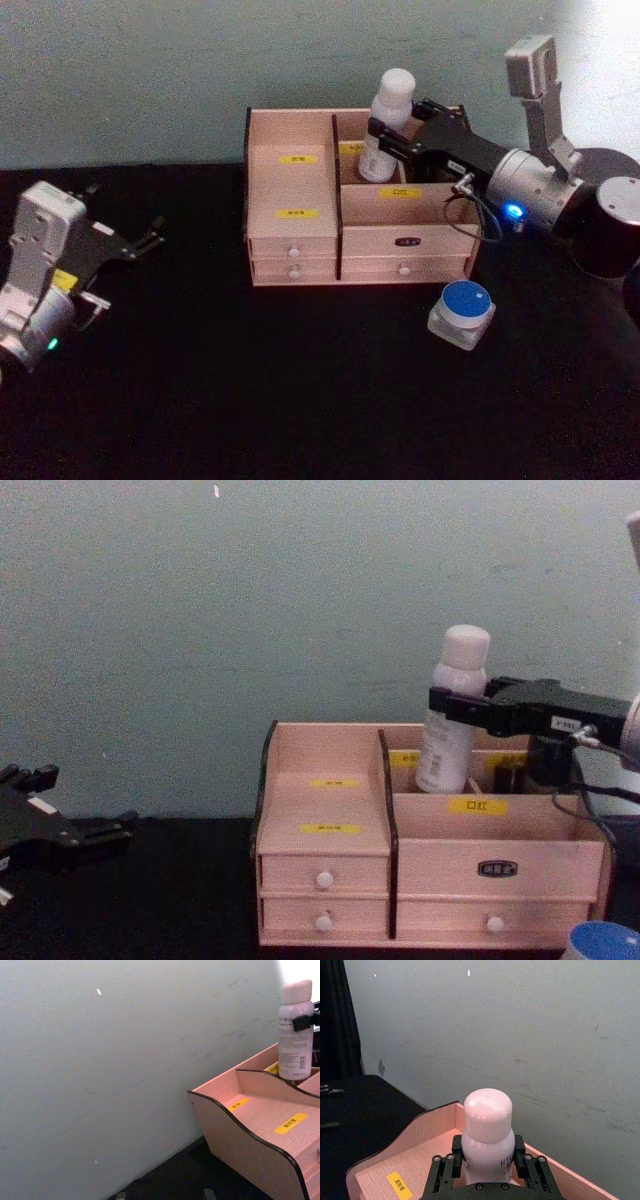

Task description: Pick up the facial cleanser and watermelon frost from the table and place them into the tiered storage box.

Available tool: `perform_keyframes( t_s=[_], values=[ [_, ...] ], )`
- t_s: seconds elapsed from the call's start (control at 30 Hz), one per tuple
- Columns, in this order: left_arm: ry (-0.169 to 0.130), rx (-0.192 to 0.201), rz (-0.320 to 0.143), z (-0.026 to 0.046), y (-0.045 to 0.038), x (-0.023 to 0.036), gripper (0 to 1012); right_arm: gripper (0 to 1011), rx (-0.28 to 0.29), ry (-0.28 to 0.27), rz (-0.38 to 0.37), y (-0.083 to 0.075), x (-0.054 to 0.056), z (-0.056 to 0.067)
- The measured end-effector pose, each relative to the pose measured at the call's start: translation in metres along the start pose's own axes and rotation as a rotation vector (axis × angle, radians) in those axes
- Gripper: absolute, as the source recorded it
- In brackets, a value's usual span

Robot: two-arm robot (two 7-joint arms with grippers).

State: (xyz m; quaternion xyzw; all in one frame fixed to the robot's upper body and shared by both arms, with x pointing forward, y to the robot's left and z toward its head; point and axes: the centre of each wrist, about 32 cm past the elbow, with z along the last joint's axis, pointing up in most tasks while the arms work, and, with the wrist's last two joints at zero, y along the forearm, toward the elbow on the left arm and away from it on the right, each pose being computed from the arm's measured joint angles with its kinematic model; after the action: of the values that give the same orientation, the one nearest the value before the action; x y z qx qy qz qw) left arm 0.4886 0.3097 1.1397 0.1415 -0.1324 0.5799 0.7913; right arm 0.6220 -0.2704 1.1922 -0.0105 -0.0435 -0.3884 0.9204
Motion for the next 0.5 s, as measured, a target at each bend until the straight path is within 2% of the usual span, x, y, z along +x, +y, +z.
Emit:
perform_keyframes(
  t_s=[0.23,0.5],
  values=[
    [0.000,0.000,0.000,0.0000,0.0000,0.0000,1001,590,-0.020,0.005,0.003,0.005,0.001,-0.005],
    [0.000,0.000,0.000,0.0000,0.0000,0.0000,1001,590,-0.071,0.013,0.008,0.009,-0.001,-0.013]
  ],
)
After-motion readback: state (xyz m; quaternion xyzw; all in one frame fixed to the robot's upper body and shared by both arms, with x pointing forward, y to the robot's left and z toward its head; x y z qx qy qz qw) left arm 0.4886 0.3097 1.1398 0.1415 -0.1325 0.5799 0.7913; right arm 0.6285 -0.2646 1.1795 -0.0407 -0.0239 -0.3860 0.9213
